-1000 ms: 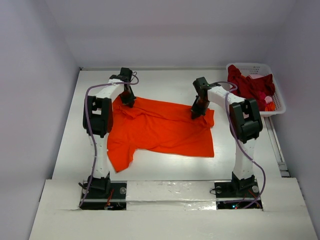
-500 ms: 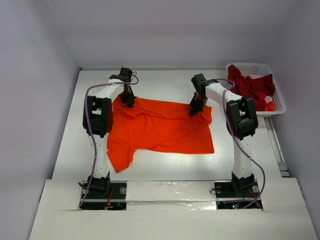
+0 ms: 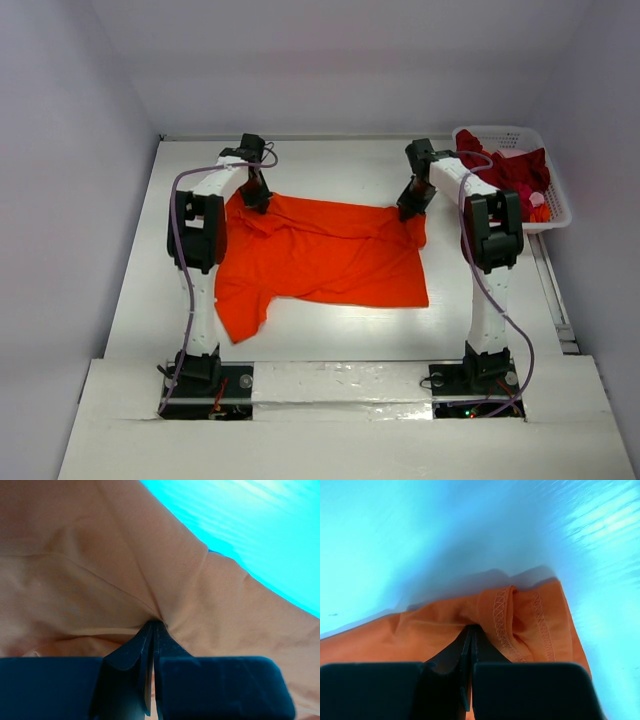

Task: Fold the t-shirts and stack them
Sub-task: Fold the tshirt

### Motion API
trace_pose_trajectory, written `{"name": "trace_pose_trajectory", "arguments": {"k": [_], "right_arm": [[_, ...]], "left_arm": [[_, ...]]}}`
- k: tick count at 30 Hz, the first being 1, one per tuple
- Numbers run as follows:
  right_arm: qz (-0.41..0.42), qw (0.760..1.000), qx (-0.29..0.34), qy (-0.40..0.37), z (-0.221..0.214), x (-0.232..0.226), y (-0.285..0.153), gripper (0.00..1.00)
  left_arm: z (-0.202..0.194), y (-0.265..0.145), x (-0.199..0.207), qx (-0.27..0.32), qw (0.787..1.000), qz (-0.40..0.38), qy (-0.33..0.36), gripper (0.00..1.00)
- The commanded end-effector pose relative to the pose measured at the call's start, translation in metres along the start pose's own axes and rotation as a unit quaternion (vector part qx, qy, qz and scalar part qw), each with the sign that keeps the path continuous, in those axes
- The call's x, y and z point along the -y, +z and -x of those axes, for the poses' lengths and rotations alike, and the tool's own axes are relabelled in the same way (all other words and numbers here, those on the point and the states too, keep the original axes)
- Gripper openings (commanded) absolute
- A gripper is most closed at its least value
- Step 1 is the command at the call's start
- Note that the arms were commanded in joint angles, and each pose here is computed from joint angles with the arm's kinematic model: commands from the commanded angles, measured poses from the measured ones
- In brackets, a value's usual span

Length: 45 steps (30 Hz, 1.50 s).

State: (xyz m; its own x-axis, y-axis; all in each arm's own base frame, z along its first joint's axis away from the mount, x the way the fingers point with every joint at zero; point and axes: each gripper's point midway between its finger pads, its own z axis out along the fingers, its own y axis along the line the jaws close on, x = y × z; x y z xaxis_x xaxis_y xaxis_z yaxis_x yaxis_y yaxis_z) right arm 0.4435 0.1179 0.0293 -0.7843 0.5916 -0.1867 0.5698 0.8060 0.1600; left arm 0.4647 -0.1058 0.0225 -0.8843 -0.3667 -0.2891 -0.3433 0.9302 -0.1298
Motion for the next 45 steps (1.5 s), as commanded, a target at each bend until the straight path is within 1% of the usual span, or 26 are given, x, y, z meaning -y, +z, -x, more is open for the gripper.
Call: {"name": "trace_pose_trajectory", "arguments": {"k": [1, 14, 22, 32, 34, 37, 38, 42, 45], "right_arm": [[-0.010, 1.000, 0.013, -0.006, 0.009, -0.002, -0.005, 0.00], [-0.022, 0.999, 0.027, -0.002, 0.027, -0.001, -0.005, 0.00], [-0.012, 0.999, 0.034, -0.004, 0.038, -0.012, -0.008, 0.00], [-0.017, 0.999, 0.035, -0.010, 0.048, -0.014, -0.002, 0.00], [-0.017, 0.999, 0.041, -0.013, 0.052, -0.015, -0.006, 0.00], [-0.003, 0.997, 0.069, -0.017, 0.060, -0.018, -0.025, 0.00], [0.015, 0.996, 0.091, -0.017, 0.068, -0.023, -0.043, 0.00], [0.019, 0.994, 0.102, -0.027, 0.065, -0.018, -0.059, 0.00], [0.012, 0.994, 0.098, -0.036, 0.055, -0.013, -0.063, 0.00]], "left_arm": [[-0.009, 0.022, -0.006, -0.025, 1.000, 0.018, 0.002, 0.00], [0.003, 0.023, -0.004, -0.022, 1.000, 0.017, -0.002, 0.00], [0.006, 0.026, -0.002, -0.023, 1.000, 0.017, 0.000, 0.00], [0.009, 0.033, -0.005, -0.028, 0.999, 0.022, -0.006, 0.00], [0.009, 0.033, -0.004, -0.028, 0.999, 0.022, -0.006, 0.00], [0.008, 0.033, -0.005, -0.029, 0.999, 0.022, -0.004, 0.00], [0.008, 0.034, -0.005, -0.029, 0.999, 0.023, -0.003, 0.00], [0.006, 0.037, -0.006, -0.033, 0.999, 0.025, -0.004, 0.00], [0.006, 0.036, -0.007, -0.032, 0.999, 0.025, -0.003, 0.00]]}}
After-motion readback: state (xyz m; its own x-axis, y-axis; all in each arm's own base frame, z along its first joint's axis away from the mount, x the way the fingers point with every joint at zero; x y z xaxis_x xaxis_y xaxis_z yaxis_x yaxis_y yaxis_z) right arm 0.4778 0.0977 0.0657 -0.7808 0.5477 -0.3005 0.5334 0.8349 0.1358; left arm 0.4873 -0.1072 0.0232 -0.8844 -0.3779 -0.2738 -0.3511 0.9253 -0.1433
